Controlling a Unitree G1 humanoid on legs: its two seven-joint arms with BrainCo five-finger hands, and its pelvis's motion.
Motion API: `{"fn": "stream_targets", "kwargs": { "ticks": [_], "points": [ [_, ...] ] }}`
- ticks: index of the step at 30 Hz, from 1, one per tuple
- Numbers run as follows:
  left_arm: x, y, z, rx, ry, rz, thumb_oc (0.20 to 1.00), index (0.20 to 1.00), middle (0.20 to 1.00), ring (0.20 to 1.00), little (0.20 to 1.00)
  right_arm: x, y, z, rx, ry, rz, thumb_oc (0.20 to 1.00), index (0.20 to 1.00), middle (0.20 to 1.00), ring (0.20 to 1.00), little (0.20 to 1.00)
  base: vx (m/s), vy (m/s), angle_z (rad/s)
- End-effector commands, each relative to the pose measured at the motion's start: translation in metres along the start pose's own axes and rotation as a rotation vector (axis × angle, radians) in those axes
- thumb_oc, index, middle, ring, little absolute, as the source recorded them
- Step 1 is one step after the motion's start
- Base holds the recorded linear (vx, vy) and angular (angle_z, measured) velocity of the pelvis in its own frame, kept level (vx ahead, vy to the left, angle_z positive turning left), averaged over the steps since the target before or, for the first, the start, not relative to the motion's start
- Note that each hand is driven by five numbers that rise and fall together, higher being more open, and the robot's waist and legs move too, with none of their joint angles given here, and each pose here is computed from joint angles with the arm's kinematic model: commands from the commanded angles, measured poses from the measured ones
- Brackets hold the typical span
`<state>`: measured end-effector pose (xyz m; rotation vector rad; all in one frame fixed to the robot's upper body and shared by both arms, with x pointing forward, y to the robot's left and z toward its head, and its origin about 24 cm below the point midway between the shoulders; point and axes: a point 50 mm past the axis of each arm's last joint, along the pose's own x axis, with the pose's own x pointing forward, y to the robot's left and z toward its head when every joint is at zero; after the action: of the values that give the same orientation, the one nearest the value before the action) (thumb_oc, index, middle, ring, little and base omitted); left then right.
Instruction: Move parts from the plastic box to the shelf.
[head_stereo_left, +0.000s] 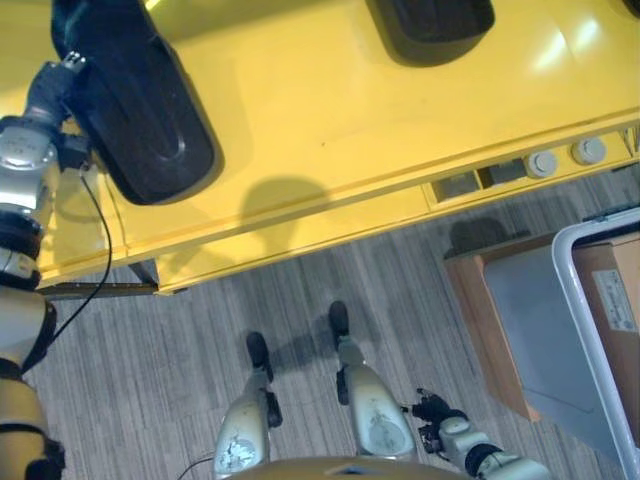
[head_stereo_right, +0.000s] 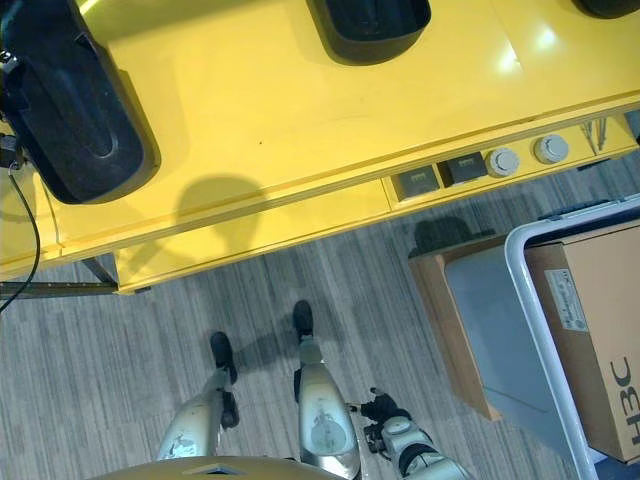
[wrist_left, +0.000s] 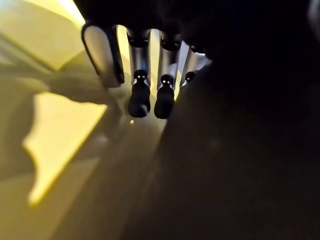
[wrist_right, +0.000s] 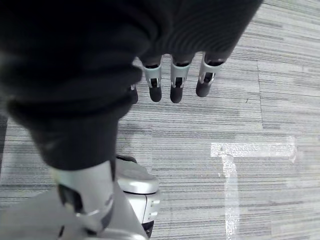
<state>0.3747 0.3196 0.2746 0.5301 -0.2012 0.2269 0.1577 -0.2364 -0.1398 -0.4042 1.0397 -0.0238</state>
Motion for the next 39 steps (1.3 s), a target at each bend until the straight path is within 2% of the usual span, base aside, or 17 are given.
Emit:
{"fn": "stream_targets", "kwargs": {
  "ticks": [1, 3, 8, 18, 19, 21, 22, 23, 31, 39],
  "points": [
    [0.003, 0.02, 0.021, 0.078, -0.052, 0.056, 0.2, 0.2, 0.2, 0.2, 0.2, 0.0, 0.011, 0.006, -0.004, -0.02, 0.042, 1.0, 1.0, 1.0, 1.0, 1.0, 0.0, 0.0, 0.0],
    [0.005, 0.021, 0.027, 0.096, -0.062, 0.061, 0.2, 0.2, 0.2, 0.2, 0.2, 0.001, 0.012, 0.008, 0.002, -0.028, 0.048, 1.0, 1.0, 1.0, 1.0, 1.0, 0.0, 0.0, 0.0],
    [0.008, 0.028, 0.038, 0.307, -0.049, 0.049, 0.2, 0.2, 0.2, 0.2, 0.2, 0.0, 0.015, 0.005, 0.004, -0.026, 0.063, 1.0, 1.0, 1.0, 1.0, 1.0, 0.0, 0.0, 0.0],
    [0.007, 0.028, 0.039, 0.454, -0.038, 0.02, 0.2, 0.2, 0.2, 0.2, 0.2, 0.0, 0.014, 0.003, 0.003, -0.016, 0.073, 1.0, 1.0, 1.0, 1.0, 1.0, 0.0, 0.0, 0.0],
    [0.007, 0.031, 0.033, 0.503, 0.007, 0.023, 0.2, 0.2, 0.2, 0.2, 0.2, 0.0, 0.016, 0.005, 0.004, -0.022, 0.078, 1.0, 1.0, 1.0, 1.0, 1.0, 0.02, -0.004, -0.07],
    [0.008, 0.034, 0.028, 0.502, 0.045, 0.049, 0.297, 0.297, 0.297, 0.297, 0.297, 0.0, 0.016, 0.004, -0.005, -0.016, 0.082, 1.0, 1.0, 1.0, 1.0, 1.0, 0.01, -0.009, -0.11],
    [0.009, 0.033, 0.027, 0.5, 0.049, 0.052, 0.539, 0.539, 0.539, 0.539, 0.539, 0.0, 0.016, 0.004, -0.003, -0.013, 0.081, 1.0, 1.0, 1.0, 1.0, 1.0, 0.0, -0.007, -0.06],
    [0.009, 0.033, 0.027, 0.508, 0.049, 0.054, 1.0, 1.0, 1.0, 1.0, 1.0, 0.0, 0.016, 0.003, -0.004, -0.008, 0.08, 1.0, 1.0, 1.0, 1.0, 1.0, 0.0, 0.0, 0.0],
    [0.011, 0.026, 0.007, 0.39, 0.145, 0.146, 1.0, 1.0, 1.0, 1.0, 1.0, 0.0, 0.016, -0.002, -0.06, 0.033, 0.072, 1.0, 1.0, 1.0, 1.0, 1.0, 0.0, 0.0, 0.0],
    [0.012, 0.016, 0.006, 0.327, 0.115, 0.244, 1.0, 1.0, 1.0, 1.0, 1.0, -0.002, 0.016, -0.015, -0.095, 0.072, 0.07, 1.0, 1.0, 1.0, 1.0, 1.0, 0.03, -0.004, 0.01]
  ]
}}
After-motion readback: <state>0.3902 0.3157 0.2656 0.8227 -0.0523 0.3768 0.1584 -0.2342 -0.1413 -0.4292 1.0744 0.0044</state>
